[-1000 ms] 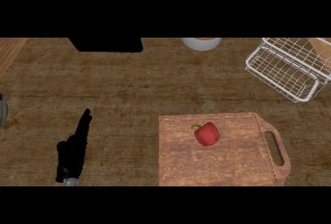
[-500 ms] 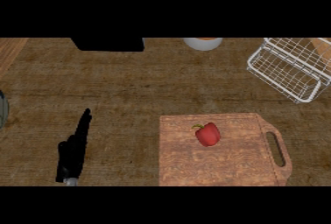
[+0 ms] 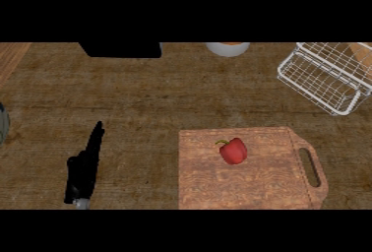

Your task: Pick the lemon from the cutting board and place it in the tiered basket

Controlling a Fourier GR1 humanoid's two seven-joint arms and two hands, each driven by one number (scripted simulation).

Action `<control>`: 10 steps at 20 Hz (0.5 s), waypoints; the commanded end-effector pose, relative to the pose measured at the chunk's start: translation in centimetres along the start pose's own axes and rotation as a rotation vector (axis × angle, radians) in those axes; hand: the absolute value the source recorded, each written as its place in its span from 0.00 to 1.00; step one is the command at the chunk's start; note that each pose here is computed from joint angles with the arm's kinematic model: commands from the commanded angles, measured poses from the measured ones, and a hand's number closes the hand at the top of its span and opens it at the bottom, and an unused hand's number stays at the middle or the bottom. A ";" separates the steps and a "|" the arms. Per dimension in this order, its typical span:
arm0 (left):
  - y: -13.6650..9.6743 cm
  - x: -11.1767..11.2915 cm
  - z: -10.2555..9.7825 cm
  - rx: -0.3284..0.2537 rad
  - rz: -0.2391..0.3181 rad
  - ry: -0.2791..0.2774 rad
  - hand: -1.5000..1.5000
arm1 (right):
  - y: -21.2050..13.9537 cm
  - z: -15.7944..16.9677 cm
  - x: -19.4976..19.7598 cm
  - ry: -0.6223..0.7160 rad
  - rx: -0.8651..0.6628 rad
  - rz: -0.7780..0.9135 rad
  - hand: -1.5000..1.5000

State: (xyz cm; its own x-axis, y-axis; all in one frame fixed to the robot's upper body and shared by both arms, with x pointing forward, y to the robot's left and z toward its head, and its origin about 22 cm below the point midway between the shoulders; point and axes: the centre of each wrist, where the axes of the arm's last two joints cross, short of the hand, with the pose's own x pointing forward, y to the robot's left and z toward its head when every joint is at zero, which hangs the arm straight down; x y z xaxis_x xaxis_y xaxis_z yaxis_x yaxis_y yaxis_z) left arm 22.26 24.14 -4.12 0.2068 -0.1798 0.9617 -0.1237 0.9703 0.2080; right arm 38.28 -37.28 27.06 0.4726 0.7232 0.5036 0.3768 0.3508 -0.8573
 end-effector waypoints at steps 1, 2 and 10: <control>-0.1 -0.7 0.3 -0.022 0.010 0.061 0.50 | 2.0 -1.9 -0.8 0.030 0.009 -0.007 1.00; 1.4 -0.7 -1.4 -0.010 0.007 0.054 0.50 | 4.0 -1.6 -0.6 0.024 0.014 0.007 1.00; 0.2 -2.2 0.5 -0.022 0.013 0.062 0.50 | 6.5 -3.0 -2.9 0.115 0.107 -0.397 0.00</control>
State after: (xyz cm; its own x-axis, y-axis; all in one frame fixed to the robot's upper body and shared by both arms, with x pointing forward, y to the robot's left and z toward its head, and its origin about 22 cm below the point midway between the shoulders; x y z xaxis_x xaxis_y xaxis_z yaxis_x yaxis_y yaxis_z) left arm 22.42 24.13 -4.24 0.1957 -0.1771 0.9645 -0.1254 0.9710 0.2037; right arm 41.11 -38.48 21.87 0.4352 0.5657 0.7004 0.4313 0.5519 -0.7137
